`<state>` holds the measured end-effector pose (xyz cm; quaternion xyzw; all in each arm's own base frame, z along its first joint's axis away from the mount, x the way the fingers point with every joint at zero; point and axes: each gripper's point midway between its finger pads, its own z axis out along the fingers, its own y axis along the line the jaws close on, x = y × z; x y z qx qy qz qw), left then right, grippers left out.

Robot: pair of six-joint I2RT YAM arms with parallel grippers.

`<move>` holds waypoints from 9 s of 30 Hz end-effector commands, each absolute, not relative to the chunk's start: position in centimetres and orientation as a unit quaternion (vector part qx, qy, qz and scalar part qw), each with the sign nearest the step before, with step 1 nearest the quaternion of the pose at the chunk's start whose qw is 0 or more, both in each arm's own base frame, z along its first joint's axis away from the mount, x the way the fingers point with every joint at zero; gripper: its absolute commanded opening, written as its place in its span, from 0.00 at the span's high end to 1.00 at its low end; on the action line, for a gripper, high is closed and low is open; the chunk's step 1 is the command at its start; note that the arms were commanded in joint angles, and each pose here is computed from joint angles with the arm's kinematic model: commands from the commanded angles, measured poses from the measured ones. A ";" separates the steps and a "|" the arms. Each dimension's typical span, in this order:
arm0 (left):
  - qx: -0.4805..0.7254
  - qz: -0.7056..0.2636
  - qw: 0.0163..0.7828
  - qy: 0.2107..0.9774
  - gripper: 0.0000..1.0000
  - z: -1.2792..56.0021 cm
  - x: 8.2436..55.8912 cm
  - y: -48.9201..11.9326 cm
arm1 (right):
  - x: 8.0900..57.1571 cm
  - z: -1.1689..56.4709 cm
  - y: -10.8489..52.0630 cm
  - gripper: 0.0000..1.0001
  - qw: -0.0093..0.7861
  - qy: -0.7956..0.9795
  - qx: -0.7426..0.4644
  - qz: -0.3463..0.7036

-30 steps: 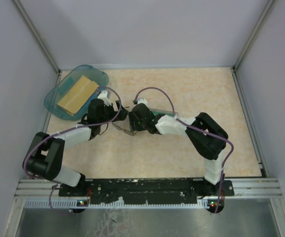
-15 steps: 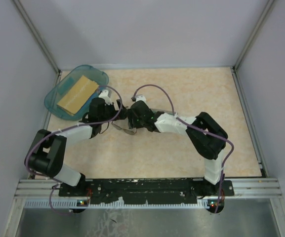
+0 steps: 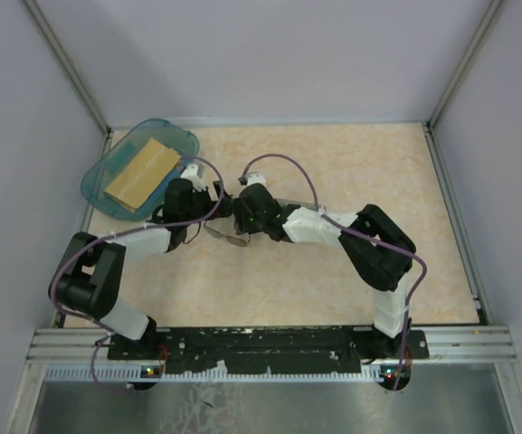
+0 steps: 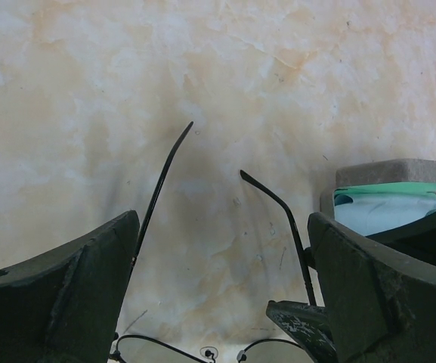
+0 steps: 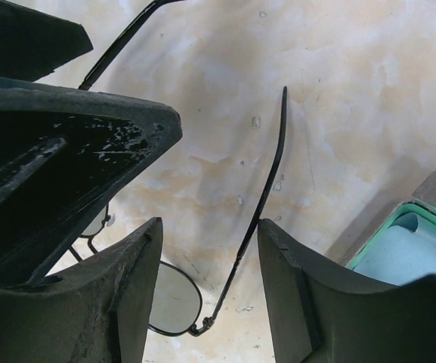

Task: Organize the sunglasses
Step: Fold the sunglasses at the center of the board.

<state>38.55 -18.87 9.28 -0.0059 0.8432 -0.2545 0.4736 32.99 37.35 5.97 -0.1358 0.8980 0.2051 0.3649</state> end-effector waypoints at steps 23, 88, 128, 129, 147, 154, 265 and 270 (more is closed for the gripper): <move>0.001 -0.290 0.477 0.830 0.02 10.1 40.1 -20.4 | 32.8 6.4 40.0 0.58 0.385 0.873 -0.183 0.237; 0.001 -0.354 0.468 0.810 0.05 11.1 38.5 -22.0 | 30.4 6.8 41.0 0.76 0.404 0.844 -0.208 0.286; -0.043 -0.320 0.512 0.796 0.03 11.7 36.9 -18.5 | 30.8 8.4 38.1 0.81 0.435 0.846 -0.160 0.262; -0.043 -0.320 0.512 0.796 0.03 11.7 36.9 -18.5 | 30.8 8.4 38.1 0.81 0.435 0.846 -0.160 0.262; -0.045 -0.332 0.508 0.794 0.03 11.6 37.0 -18.9 | 30.6 8.5 38.7 0.94 0.435 0.840 -0.175 0.273; -0.042 -0.341 0.503 0.793 0.03 11.5 37.0 -19.3 | 30.5 8.6 38.9 0.95 0.435 0.837 -0.178 0.279; -0.019 -0.381 0.463 0.800 0.03 9.8 35.8 -20.6 | 29.4 8.5 40.4 0.89 0.426 0.825 -0.218 0.300; -0.018 -0.384 0.462 0.799 0.03 9.8 35.8 -20.7 | 29.1 8.4 40.8 0.89 0.423 0.822 -0.223 0.310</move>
